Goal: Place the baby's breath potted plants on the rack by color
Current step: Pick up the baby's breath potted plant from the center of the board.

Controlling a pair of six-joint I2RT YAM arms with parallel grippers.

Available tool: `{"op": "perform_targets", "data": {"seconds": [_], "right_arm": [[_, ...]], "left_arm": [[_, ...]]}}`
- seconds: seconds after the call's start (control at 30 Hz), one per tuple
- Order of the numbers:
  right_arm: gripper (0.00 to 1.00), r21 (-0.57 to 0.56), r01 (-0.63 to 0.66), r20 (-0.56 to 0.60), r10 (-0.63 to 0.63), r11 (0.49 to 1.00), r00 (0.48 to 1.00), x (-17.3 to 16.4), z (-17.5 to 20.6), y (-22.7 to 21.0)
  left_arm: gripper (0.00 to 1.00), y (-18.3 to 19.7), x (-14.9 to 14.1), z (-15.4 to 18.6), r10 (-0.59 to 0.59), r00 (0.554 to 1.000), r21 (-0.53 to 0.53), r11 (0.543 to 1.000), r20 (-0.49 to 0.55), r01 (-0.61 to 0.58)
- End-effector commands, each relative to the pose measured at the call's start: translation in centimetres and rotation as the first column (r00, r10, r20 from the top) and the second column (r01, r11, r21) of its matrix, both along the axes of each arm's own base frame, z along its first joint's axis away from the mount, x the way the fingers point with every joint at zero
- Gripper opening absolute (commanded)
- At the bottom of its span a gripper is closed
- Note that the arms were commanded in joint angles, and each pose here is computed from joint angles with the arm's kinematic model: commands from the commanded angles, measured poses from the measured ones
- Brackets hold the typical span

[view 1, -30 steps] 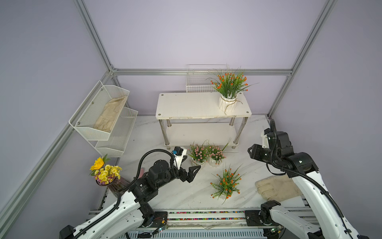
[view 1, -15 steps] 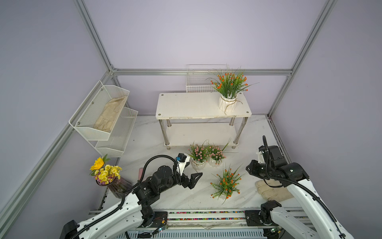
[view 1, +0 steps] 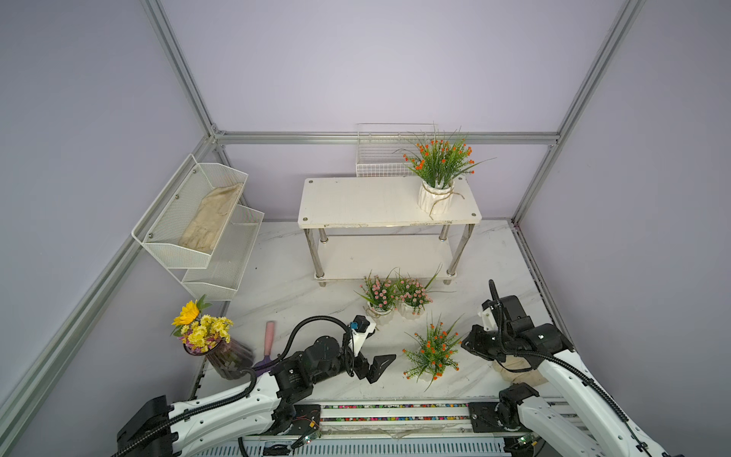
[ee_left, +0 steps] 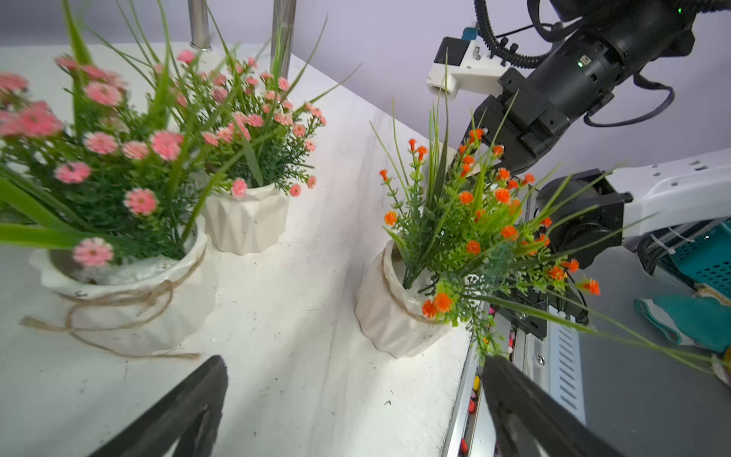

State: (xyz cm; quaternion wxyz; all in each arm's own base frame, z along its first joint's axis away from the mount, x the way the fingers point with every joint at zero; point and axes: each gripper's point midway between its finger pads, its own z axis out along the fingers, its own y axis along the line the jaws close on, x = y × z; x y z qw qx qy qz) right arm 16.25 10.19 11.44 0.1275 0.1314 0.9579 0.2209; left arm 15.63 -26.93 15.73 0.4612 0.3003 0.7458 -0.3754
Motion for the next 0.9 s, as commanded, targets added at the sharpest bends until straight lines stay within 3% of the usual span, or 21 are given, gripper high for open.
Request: {"op": "perform_targets", "data": {"seconds": [0.0, 0.13, 0.37, 0.87], "right_arm": [[0.22, 0.050, -0.019, 0.024, 0.017, 0.999, 1.000, 0.4, 0.1, 1.4], [0.24, 0.042, -0.062, 0.019, 0.061, 0.997, 0.998, 0.5, -0.6, 2.9], [0.25, 0.003, -0.147, 0.029, 0.147, 0.989, 0.989, 0.8, -1.1, 7.0], [0.16, -0.082, -0.171, 0.008, 0.172, 0.982, 0.985, 1.6, -2.1, 7.1]], "left_arm": [[1.00, 0.0, 0.7, -0.7, 0.042, 0.998, 0.006, 0.999, 0.054, -0.042], [1.00, -0.1, 1.0, -1.9, 0.053, 0.998, 0.022, 0.998, 0.045, -0.054], [1.00, 0.4, 1.4, -0.9, 0.089, 0.994, -0.019, 0.996, 0.069, -0.088], [1.00, 3.7, 1.0, 0.3, 0.167, 0.981, -0.048, 0.985, 0.102, -0.163]]}}
